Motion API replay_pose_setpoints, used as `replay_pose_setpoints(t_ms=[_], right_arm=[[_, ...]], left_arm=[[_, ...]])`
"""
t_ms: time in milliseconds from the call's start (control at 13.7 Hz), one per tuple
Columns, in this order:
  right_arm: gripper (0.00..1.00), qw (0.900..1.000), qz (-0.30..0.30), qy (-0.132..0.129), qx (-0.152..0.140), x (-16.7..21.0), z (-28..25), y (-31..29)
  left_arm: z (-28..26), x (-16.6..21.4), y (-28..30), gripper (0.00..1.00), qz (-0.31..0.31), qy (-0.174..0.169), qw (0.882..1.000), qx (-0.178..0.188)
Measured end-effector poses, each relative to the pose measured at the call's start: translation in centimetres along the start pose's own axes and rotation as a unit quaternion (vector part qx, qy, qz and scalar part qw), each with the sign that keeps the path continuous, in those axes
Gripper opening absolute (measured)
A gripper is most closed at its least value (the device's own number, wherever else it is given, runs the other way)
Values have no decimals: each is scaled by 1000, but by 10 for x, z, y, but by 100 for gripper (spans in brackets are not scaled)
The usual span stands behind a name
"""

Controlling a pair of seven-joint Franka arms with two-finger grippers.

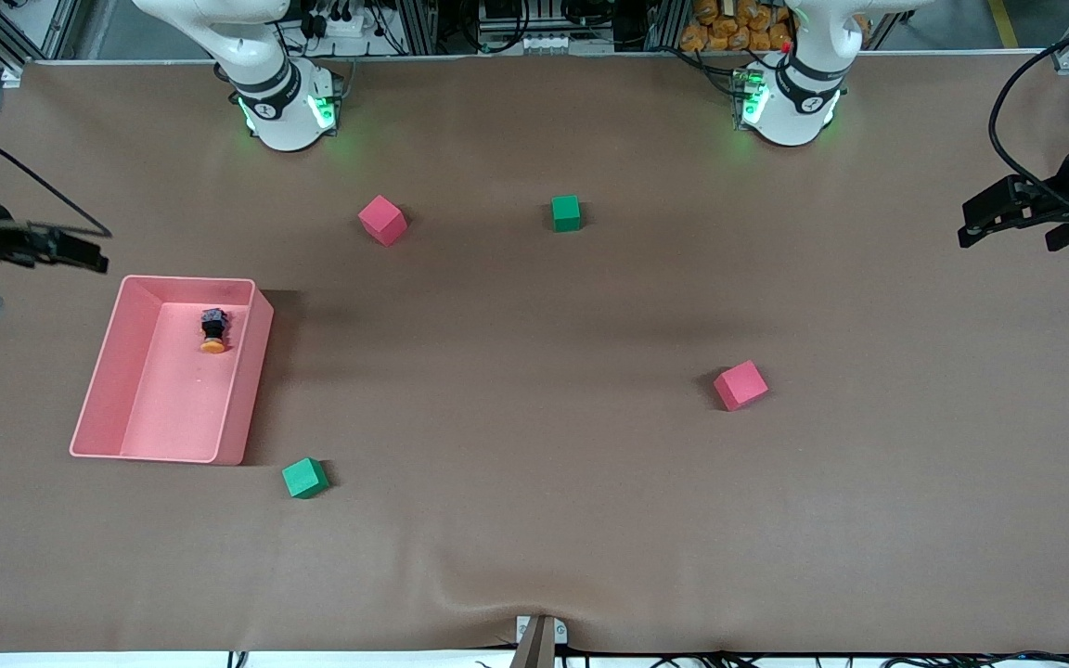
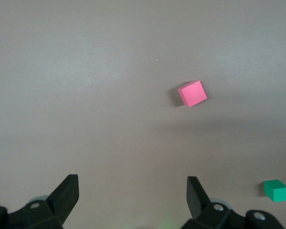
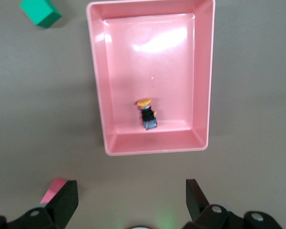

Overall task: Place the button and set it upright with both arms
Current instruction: 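Reach the right gripper down into the pink tray toward the button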

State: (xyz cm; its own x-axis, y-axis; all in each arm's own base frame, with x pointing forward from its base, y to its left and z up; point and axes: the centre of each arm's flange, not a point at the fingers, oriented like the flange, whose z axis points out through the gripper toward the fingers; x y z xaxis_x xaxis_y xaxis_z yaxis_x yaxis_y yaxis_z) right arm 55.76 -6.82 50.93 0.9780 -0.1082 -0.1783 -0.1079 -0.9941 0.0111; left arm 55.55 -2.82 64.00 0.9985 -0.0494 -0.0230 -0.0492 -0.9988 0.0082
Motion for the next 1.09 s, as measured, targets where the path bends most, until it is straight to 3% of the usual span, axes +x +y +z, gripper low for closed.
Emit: replay_pose_setpoints(t_ms=[729, 948, 1094], right_arm=[[100, 999, -15, 47, -1, 32, 197, 20], [100, 999, -16, 40, -1, 32, 235, 19], [100, 998, -16, 53, -2, 28, 256, 19]], left_arm=[[1, -3, 2, 100, 2, -11, 1000, 0], [1, -3, 2, 100, 2, -11, 1000, 0], [1, -3, 2, 100, 1, -11, 1000, 0]])
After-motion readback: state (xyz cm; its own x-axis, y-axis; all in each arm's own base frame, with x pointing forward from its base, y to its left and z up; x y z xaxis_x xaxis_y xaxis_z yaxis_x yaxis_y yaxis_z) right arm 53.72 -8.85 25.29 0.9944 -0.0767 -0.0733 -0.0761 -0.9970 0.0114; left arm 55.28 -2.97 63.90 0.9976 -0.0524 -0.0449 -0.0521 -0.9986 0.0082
